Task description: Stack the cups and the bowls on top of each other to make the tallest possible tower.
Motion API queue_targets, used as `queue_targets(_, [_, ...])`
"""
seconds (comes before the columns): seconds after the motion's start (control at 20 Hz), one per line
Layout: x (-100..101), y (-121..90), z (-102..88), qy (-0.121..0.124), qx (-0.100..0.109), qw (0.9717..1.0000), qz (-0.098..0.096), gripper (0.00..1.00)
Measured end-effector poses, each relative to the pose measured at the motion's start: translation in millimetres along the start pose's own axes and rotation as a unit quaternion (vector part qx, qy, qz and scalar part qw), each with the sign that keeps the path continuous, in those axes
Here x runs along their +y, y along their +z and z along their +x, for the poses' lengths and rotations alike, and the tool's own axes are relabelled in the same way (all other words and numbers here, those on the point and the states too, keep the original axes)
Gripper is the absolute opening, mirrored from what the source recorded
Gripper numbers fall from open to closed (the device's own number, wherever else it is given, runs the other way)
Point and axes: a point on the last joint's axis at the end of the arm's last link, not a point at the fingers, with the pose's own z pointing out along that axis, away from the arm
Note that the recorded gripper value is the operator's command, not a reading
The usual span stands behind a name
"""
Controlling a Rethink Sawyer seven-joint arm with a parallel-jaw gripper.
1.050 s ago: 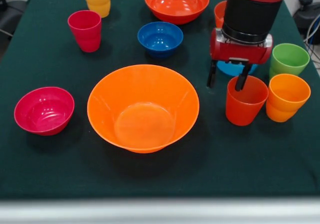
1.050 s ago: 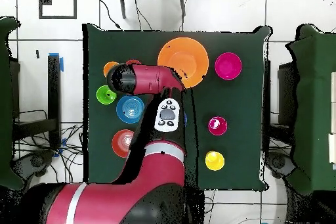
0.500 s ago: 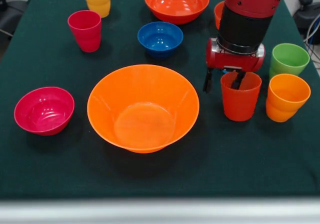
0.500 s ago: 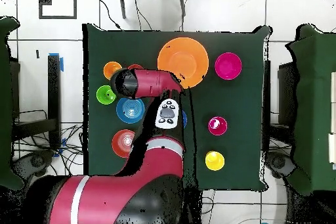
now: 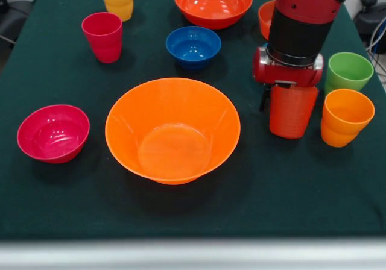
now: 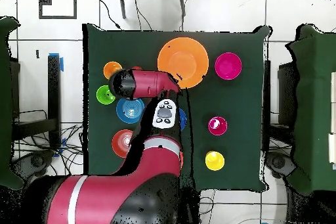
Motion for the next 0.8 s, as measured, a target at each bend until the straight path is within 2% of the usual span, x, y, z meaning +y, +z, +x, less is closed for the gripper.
queue_targets(0.15, [7.0,-13.3,-12.2,-0.001,-0.015,0.9999,-0.002,0.0])
queue_targets(0.25, [8.9,-14.3,-13.6,-0.002,-0.017,0.9999,-0.002,0.0])
queue_targets(0.8, [11.3,-4.7,-6.8,-0.004,-0.01,0.9999,0.0,0.0])
